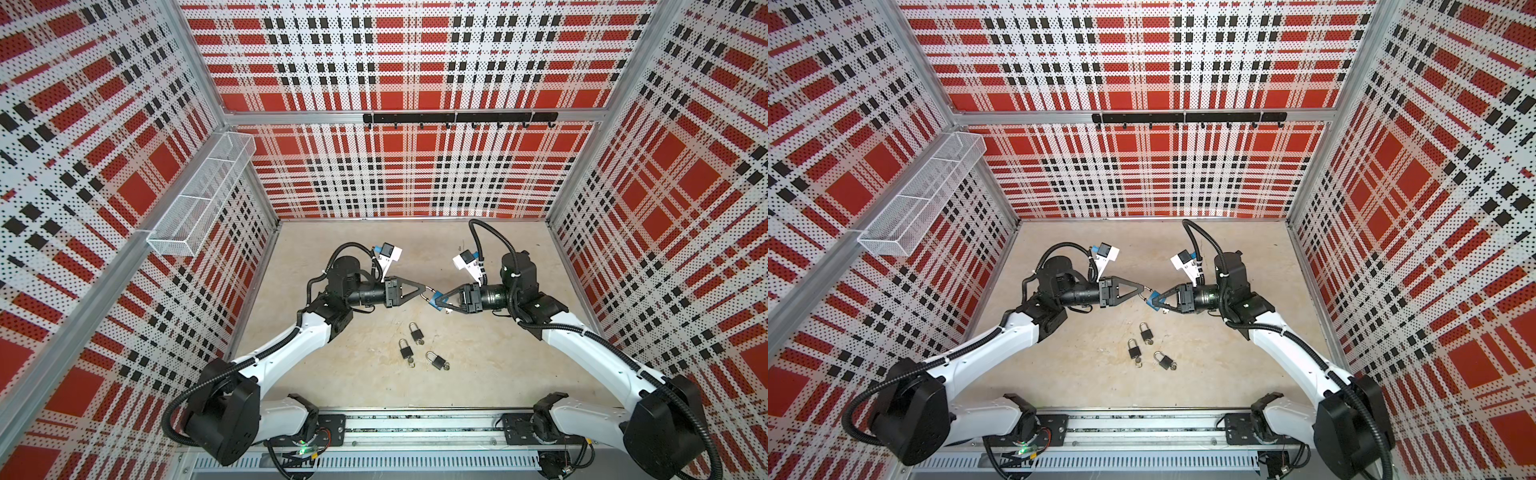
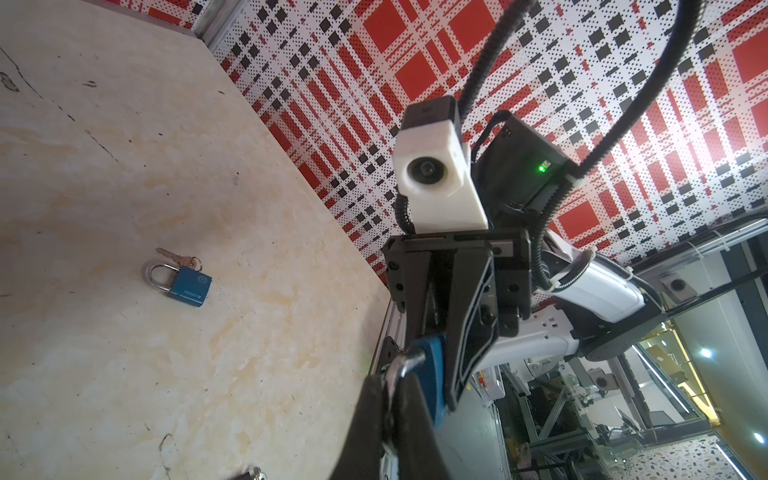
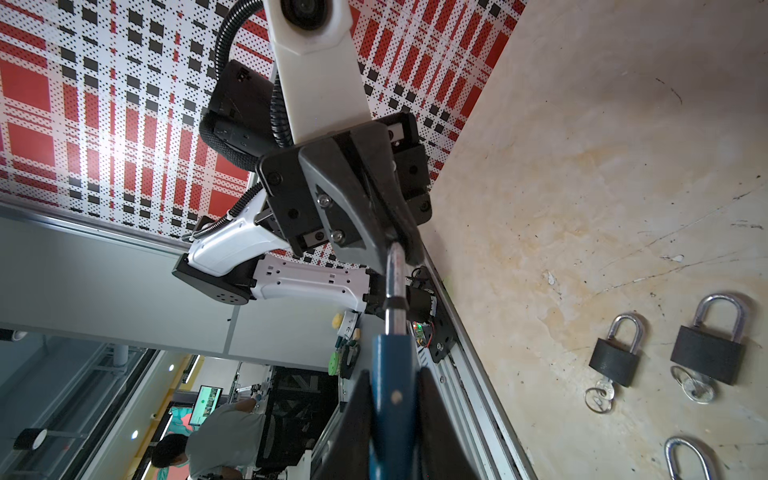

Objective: Lock with the key

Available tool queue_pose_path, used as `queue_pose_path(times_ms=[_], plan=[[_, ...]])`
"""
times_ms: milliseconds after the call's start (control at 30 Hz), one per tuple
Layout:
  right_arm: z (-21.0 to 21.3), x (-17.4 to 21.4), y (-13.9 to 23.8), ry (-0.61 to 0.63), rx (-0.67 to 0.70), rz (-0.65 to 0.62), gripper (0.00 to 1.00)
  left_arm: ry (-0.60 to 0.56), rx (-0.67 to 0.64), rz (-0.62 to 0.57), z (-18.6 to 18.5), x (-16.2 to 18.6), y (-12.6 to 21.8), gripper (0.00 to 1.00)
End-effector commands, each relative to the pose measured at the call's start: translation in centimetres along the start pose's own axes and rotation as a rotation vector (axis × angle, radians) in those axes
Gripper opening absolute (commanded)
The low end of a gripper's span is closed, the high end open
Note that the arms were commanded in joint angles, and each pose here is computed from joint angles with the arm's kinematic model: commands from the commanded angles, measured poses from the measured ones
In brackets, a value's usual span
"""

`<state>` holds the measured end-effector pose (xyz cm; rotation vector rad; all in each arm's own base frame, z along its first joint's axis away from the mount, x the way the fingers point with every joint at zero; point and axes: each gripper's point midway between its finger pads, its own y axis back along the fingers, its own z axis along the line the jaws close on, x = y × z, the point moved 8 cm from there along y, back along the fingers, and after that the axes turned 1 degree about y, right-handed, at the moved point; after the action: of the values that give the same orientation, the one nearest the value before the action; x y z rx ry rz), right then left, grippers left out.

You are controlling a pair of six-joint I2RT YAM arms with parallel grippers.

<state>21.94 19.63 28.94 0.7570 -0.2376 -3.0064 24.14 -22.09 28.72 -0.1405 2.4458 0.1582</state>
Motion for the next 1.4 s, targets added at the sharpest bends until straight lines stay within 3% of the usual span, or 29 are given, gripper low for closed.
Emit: queue_pose_path(times_ms=[0,933,1367], plan=[[3.6,-1.6,0.0,0.221,-0.132,-0.037,0.00,0.042,-0.011,0.066,0.5,1.7,-1.5,0.00],[1.1,-4.5,-0.6,0.215,-0.071,-0.115,0.00,0.053,0.073,0.167,-3.0,5.9,-2.8,0.00],[-0.2,-3.0,-0.6,0.188,0.003,-0.076,0.00,0.027,0.048,0.080,-2.8,2.1,-1.5,0.00]])
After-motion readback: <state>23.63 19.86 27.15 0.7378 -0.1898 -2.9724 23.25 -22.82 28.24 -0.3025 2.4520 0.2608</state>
